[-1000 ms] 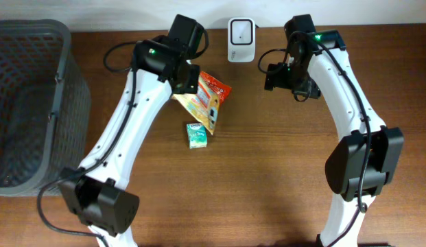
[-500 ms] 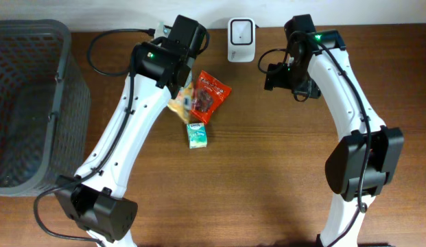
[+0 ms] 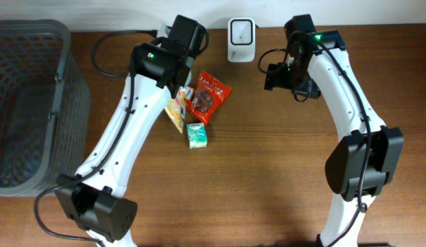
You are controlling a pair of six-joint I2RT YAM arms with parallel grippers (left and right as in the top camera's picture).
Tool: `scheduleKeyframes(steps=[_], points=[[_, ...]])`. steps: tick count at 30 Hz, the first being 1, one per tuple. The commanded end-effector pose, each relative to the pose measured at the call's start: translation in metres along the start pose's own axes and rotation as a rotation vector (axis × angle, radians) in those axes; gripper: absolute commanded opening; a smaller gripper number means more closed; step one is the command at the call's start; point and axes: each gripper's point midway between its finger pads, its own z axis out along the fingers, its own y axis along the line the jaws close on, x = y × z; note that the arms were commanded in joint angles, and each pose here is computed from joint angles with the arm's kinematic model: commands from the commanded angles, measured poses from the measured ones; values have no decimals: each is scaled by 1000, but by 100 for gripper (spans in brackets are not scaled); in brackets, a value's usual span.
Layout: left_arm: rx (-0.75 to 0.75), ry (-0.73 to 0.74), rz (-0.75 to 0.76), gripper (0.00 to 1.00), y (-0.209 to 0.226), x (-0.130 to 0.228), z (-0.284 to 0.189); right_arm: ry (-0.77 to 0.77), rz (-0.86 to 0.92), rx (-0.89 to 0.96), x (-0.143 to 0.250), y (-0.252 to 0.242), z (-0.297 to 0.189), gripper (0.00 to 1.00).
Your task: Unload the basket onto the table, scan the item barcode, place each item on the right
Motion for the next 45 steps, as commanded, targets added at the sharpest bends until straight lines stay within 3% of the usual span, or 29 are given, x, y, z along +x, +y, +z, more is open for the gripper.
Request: scheduleKeyframes(steps=[1,8,14,17,19,23,27,32,35,38,40,41,42,44,45], points=[[94,130,1,0,-41,29,30,-40,14,2,-7,-1,-13,99],[133,125,32,0,-70,29,34,-41,14,1,-7,-1,-13,99],[389,94,2,2,-119,14,13,-40,14,2,-7,-1,-13,99],[572,102,-8,17,-148,11,-1,-41,14,1,-7,-1,-13,99],[663,107,-9,21,-161,10,-11,-41,14,1,-7,-1,-13,99],[769,120,-6,45,-174,10,-25,-41,14,1,-7,-1,-13,99],[773,49,-52,51,-146,-14,-47,-31,14,-10,-4,1,-13,99],[671,-23,-188,64,-56,-35,-61,16,13,-59,5,8,-13,99],[519,25,-270,68,4,-20,-45,60,8,-221,11,37,-16,99],[412,109,-296,80,31,1,-27,46,-17,-280,10,56,-16,99],[370,168,-298,82,39,15,-17,34,-44,-288,11,68,-13,99],[361,188,-297,81,39,19,-12,33,-58,-293,13,74,-11,96],[356,217,-291,67,37,27,-6,33,-80,-297,17,84,-7,72],[351,245,-285,16,33,34,3,35,-103,-296,22,93,1,46],[341,258,-281,8,33,39,7,36,-109,-292,24,95,4,38]])
